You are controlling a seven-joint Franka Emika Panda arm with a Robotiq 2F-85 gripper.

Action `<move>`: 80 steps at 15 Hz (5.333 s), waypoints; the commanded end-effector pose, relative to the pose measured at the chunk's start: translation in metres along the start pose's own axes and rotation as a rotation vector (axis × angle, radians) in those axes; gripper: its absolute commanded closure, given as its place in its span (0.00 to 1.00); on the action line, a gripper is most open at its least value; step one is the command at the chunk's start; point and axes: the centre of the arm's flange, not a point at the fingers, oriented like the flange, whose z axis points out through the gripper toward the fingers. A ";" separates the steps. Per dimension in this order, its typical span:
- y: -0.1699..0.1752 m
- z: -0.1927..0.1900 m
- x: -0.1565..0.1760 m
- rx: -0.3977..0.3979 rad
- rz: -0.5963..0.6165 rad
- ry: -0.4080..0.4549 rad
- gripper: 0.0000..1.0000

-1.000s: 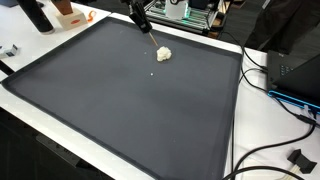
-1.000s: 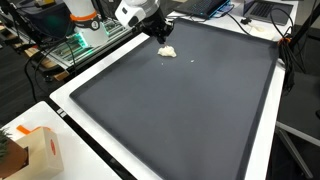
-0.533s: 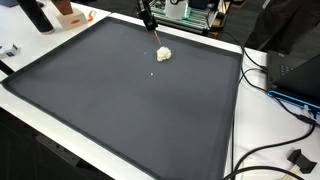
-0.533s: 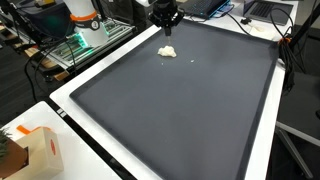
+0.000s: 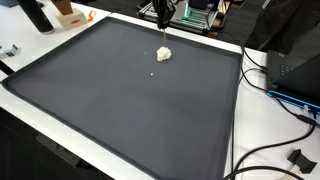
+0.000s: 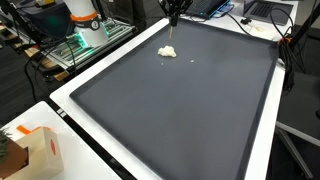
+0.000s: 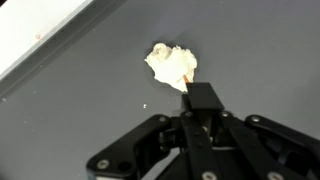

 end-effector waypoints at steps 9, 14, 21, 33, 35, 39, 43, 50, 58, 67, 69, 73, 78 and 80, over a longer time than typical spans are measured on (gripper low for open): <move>-0.088 0.017 -0.074 -0.316 -0.516 0.247 0.97; -0.107 0.042 -0.096 -0.466 -0.719 0.322 0.97; -0.116 0.068 -0.110 -0.702 -0.908 0.370 0.97; -0.128 0.102 -0.129 -0.845 -0.928 0.415 0.97; -0.129 0.104 -0.131 -0.840 -0.921 0.413 0.97; -0.134 0.107 -0.131 -0.826 -0.925 0.390 0.97; -0.137 0.106 -0.130 -0.813 -0.926 0.365 0.97; -0.138 0.097 -0.127 -0.768 -0.920 0.264 0.97; -0.130 0.069 -0.108 -0.668 -0.924 0.132 0.97; -0.092 -0.004 -0.071 -0.433 -0.939 -0.004 0.97; -0.082 -0.024 -0.063 -0.376 -0.960 -0.013 0.97; -0.055 -0.068 -0.045 -0.256 -1.010 -0.020 0.97; -0.025 -0.109 -0.022 -0.137 -1.034 -0.002 0.97; -0.014 -0.119 -0.015 -0.114 -1.038 0.020 0.97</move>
